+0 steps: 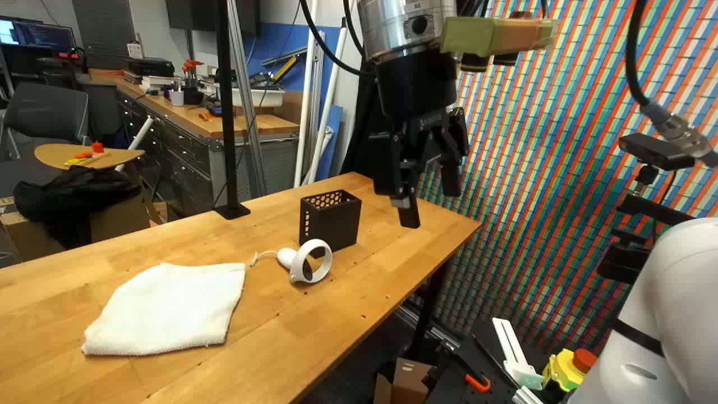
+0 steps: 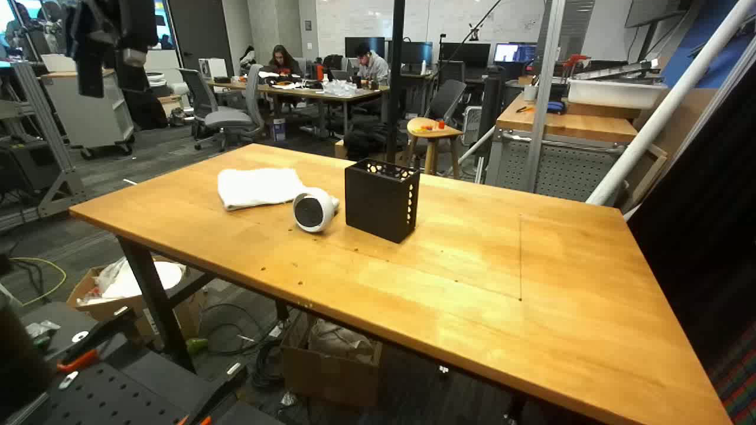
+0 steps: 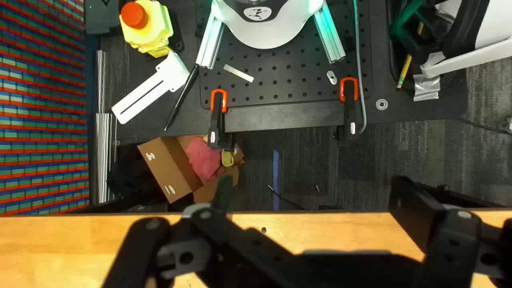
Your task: Pick up the white towel from the table and put it in the small basket.
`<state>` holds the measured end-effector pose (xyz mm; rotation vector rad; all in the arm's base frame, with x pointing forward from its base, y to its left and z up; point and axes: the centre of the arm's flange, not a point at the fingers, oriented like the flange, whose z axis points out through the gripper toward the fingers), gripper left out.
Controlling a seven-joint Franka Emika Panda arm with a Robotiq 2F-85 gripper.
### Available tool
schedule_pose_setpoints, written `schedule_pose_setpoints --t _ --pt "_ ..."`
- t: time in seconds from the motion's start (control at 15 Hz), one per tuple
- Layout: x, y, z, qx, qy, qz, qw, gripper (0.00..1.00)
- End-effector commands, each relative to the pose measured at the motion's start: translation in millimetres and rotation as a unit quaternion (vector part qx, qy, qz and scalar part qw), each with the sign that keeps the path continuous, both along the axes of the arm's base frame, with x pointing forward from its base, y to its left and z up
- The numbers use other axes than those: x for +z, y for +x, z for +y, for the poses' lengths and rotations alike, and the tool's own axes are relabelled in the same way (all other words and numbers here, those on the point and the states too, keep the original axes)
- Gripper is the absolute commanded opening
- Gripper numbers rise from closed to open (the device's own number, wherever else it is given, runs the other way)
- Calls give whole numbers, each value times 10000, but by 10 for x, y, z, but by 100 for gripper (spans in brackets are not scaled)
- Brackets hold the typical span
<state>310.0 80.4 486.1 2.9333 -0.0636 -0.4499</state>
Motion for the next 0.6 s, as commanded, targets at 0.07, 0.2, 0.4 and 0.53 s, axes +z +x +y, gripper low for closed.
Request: schedule_pose_setpoints --t 0.07,0.2,0.4,0.53 --pt "40 7 6 5 8 -48 10000 100" --pt "64 9 9 7 12 -78 10000 100" --pt "65 92 38 140 13 -37 9999 100" --pt "55 213 84 347 -25 -34 9994 100"
